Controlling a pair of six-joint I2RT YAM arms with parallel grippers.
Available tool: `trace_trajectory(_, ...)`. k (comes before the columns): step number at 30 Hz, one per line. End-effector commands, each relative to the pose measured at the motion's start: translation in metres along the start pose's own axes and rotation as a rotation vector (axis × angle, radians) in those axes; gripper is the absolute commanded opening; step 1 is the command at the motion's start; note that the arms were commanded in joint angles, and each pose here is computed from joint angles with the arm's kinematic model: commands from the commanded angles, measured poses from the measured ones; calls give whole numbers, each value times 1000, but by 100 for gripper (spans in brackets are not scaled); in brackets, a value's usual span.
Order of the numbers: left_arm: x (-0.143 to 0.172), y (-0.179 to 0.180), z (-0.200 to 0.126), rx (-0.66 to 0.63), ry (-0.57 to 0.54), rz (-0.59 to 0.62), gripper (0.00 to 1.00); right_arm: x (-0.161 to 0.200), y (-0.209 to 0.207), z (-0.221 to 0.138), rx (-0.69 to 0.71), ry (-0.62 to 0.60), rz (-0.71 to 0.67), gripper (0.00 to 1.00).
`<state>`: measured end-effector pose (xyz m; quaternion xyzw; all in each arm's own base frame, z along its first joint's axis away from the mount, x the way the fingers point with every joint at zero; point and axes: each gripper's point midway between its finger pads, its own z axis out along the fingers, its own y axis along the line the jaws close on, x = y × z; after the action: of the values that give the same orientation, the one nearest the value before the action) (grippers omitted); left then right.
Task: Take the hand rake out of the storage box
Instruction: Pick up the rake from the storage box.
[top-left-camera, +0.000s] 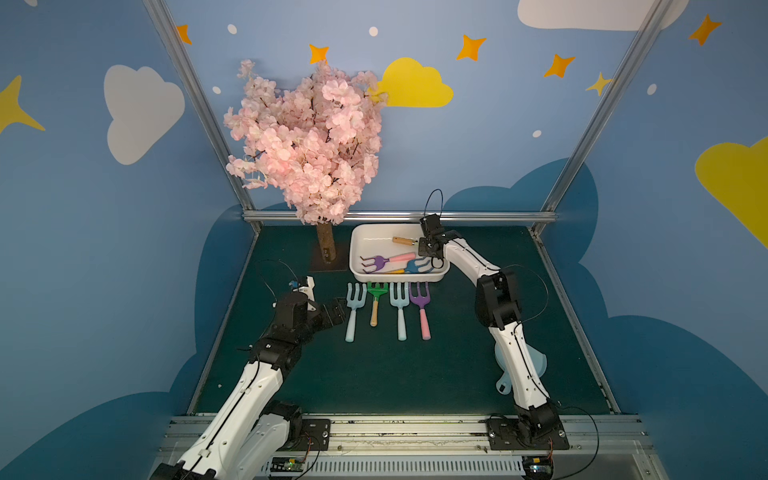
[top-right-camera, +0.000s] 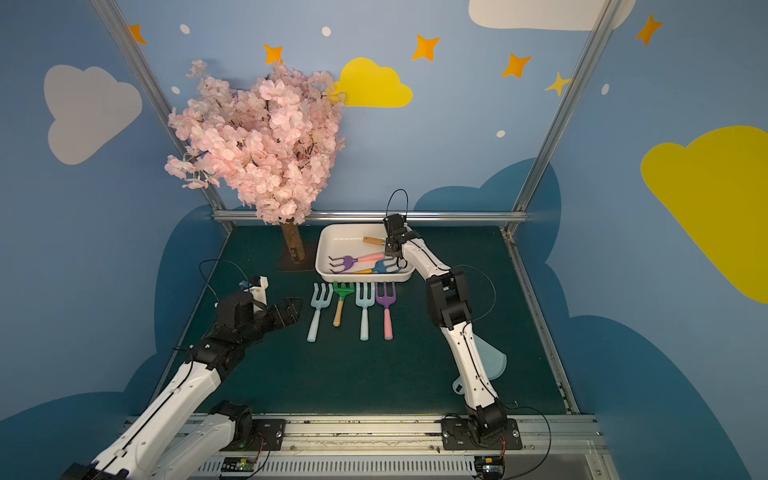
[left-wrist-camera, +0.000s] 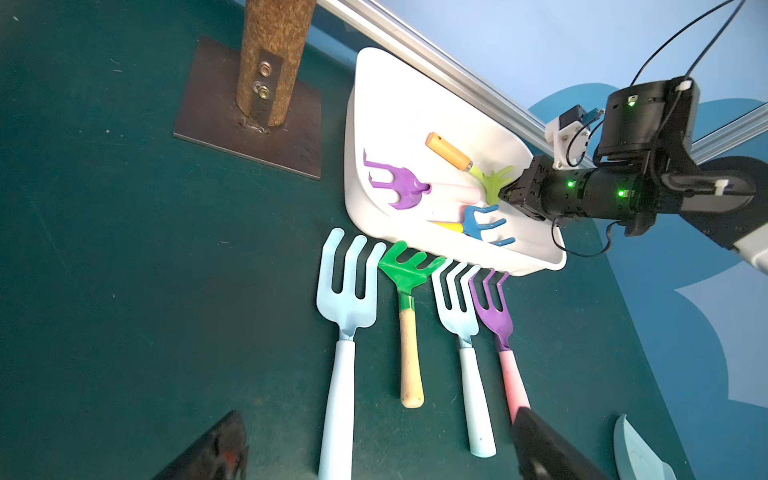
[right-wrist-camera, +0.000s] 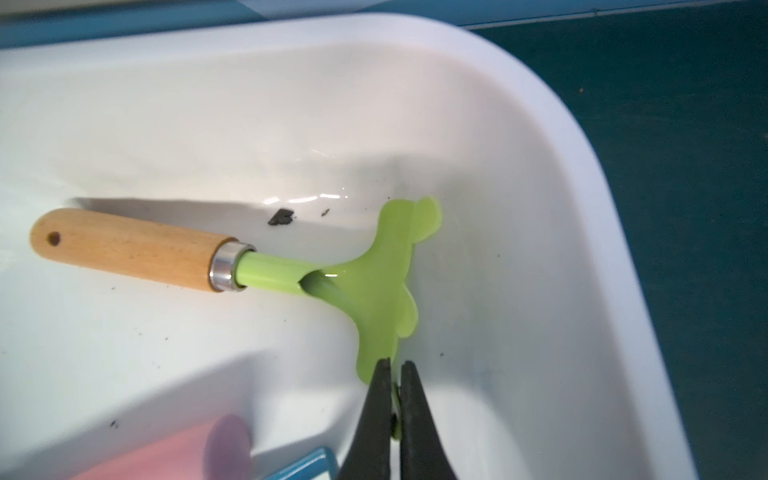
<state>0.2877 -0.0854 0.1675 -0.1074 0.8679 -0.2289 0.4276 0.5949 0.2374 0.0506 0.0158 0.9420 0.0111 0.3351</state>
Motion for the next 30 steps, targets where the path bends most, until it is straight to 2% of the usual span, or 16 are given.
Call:
trace_trajectory(1,9,8,-5,-29,21,-19,100,-6,-2,-8,-9,-3,-21,0)
trace_trajectory(10,13,6,-9,-15,40,-21,100,-43,3,-72,-99,-153,-44,0)
trace_trajectory(14,25,18,-12,-65,68,-18,100,-44,10,-95,-138,-179,-50,0)
trace_trajectory(21,14,3,-10,3,41,4,100,-36,13,-141,-222,-201,-73,0)
trace_trajectory(25,8,-6,-1,30,54,24,100,-7,22,-180,-388,-175,-149,0)
trace_trajectory(30,12,-7,18,53,88,50,100,61,16,-203,-534,-124,-191,0)
